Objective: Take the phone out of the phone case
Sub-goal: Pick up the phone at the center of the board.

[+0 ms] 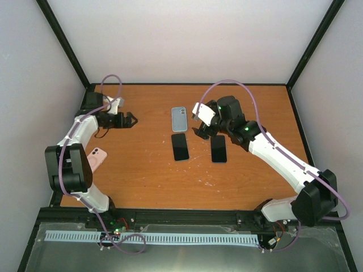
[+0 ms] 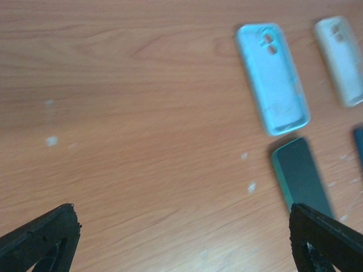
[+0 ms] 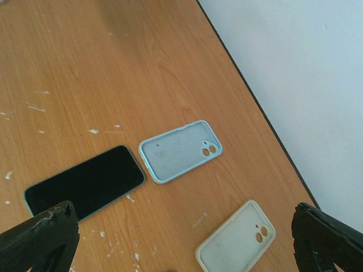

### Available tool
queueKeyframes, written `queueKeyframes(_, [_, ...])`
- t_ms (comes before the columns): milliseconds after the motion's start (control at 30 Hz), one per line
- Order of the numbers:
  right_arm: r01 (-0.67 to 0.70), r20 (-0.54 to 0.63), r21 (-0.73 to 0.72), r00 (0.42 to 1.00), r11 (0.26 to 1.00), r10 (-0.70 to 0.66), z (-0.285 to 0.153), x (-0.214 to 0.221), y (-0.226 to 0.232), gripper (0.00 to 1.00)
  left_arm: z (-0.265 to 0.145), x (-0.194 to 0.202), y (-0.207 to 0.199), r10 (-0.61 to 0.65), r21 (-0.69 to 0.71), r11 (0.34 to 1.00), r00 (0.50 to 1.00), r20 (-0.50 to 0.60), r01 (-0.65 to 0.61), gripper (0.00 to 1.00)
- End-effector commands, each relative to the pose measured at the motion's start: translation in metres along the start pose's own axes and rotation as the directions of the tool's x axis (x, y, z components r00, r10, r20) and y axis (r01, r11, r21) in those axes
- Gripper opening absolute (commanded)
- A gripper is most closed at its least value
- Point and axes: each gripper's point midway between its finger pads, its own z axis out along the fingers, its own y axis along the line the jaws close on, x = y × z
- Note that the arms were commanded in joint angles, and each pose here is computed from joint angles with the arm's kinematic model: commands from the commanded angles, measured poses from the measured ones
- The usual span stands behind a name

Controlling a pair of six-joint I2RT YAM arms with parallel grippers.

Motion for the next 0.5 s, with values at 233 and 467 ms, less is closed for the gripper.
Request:
queueKeyframes(233, [-0.079,-0.015,-0.201,0.997,0.976,0.078,0.011,-0.008,0.023,1.00,-0.054,0.094,0.072,0.260,-0.168,0.933,0.918,-0.300,-0.319,1.00])
queueKeyframes(467, [-0.056,-0.027,-0.214,0.998,0.975,0.052,0.017,-0.008,0.021,1.00,-0.063,0.139,0.098,0.297,-0.204,0.886,0.848,-0.440,-0.416,1.00])
